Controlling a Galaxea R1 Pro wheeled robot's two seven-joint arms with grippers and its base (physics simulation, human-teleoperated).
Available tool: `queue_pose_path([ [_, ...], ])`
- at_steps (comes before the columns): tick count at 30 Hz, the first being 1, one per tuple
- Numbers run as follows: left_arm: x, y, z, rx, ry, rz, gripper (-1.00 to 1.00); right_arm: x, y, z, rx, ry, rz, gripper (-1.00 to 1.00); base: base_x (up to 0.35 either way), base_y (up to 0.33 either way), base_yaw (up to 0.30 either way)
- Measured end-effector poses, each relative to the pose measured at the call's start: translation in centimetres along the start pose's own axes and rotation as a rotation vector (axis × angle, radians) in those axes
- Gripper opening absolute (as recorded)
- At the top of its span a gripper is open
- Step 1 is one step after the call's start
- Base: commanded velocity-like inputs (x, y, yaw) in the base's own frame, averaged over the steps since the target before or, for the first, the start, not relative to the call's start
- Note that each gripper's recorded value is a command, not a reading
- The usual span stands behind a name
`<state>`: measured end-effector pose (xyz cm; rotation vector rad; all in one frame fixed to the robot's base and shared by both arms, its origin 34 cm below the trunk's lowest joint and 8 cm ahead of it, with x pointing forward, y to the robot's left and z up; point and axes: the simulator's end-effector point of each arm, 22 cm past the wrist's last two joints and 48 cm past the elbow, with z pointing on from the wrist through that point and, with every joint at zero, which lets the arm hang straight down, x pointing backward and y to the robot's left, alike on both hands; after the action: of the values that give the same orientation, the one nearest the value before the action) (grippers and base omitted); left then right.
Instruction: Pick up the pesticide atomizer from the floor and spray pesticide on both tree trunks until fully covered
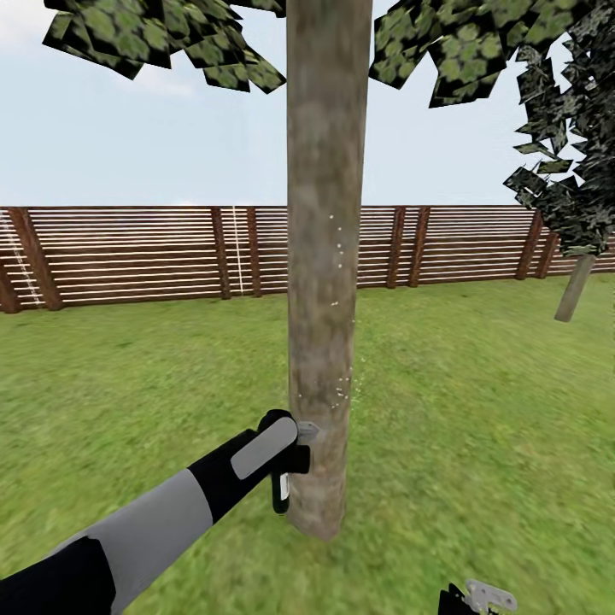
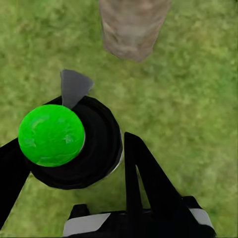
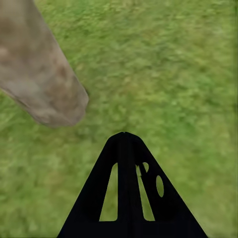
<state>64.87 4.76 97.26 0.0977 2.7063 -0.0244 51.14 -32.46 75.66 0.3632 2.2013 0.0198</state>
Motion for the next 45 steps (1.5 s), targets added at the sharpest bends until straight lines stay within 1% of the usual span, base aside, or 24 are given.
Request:
queue_pose_path([
  [1,-0.2,0.2,0.0,-0.008,-0.010,0.006,-1.00,0.0,0.0,0.0,0.000,0.000,0.000,-1.00,0.003,0.001,-0.087],
  [6,-0.8,-0.1,-0.5,-0.008,-0.035,0.016,-1.00,0.0,0.0,0.0,0.000,0.000,0.000,-1.00,0.001,0.000,-0.039],
  [8,-1.3,-0.4,-1.5,-0.010,-0.055,0.033,-1.00,0.0,0.0,0.0,0.000,0.001,0.000,-1.00,0.000,0.000,-0.006],
  [11,-2.0,-0.4,-3.7,-0.043,-0.077,0.078,-1.00,0.1,0.0,0.0,0.001,0.002,0.000,-1.00,0.000,0.000,-0.002],
  [13,-2.6,0.0,-5.6,-0.046,-0.061,0.045,-1.00,0.1,0.0,0.0,0.001,0.004,0.000,-1.00,0.000,0.000,0.000],
  [14,-2.7,0.1,-6.0,-0.045,-0.056,0.034,-1.00,0.1,0.0,0.0,0.001,0.004,0.000,-1.00,0.000,0.000,0.000],
  [15,-3.0,0.3,-7.2,-0.042,-0.047,0.013,-1.00,0.1,0.0,0.0,0.001,0.004,0.000,-1.00,0.000,0.000,0.000],
  [16,-3.8,0.1,-8.9,-0.032,-0.055,0.004,-1.00,0.2,0.0,0.0,0.001,0.005,0.000,-1.00,0.000,0.000,0.000],
  [17,-4.5,-0.1,-10.0,-0.022,-0.065,0.002,-1.00,0.2,0.0,0.0,0.001,0.005,0.000,-1.00,0.000,0.000,0.000],
  [18,-4.9,-0.2,-10.6,-0.016,-0.070,0.001,-1.00,0.2,0.0,0.0,0.001,0.005,0.000,-1.00,0.000,0.000,0.000],
  [20,-6.7,-0.5,-12.5,0.000,-0.093,-0.001,-1.00,0.2,0.0,0.0,0.001,0.005,0.000,-1.00,0.000,0.000,0.000],
  [25,-10.0,0.3,-14.7,-0.018,-0.132,-0.016,-1.00,0.2,0.1,0.0,0.001,0.005,0.000,-1.00,0.000,0.000,0.000],
  [29,-12.1,0.1,-16.7,0.008,-0.139,-0.024,-1.00,0.2,0.1,0.0,0.000,0.005,0.000,-1.00,0.000,0.000,0.000],
  [30,-12.9,0.2,-17.4,0.011,-0.145,-0.028,-1.00,0.3,0.1,0.0,0.001,0.007,-0.001,-1.00,0.000,0.000,0.000],
  [33,-14.9,0.3,-19.3,0.028,-0.142,-0.045,-1.00,0.3,0.1,0.0,0.001,0.008,-0.003,-1.00,0.000,0.000,0.000],
  [35,-16.6,1.0,-20.5,0.021,-0.139,-0.069,-1.00,0.3,0.1,0.0,0.001,0.009,-0.003,-1.00,0.000,0.000,0.000],
  [38,-18.2,2.3,-21.5,-0.007,-0.139,-0.101,-1.00,0.3,0.1,0.0,0.001,0.008,-0.003,-1.00,0.000,0.000,0.000],
  [40,-19.1,2.8,-22.3,-0.018,-0.146,-0.115,-1.00,0.3,0.1,0.0,0.001,0.008,-0.003,-1.00,0.000,0.000,0.000],
  [41,-19.4,3.1,-22.4,-0.024,-0.146,-0.121,-1.00,0.3,0.1,0.0,0.001,0.008,-0.003,-1.00,0.000,0.000,0.000],
  [45,-19.6,3.5,-22.5,-0.042,-0.157,-0.119,-1.00,0.3,0.1,0.0,0.000,0.008,-0.003,-1.00,0.000,0.000,0.000],
])
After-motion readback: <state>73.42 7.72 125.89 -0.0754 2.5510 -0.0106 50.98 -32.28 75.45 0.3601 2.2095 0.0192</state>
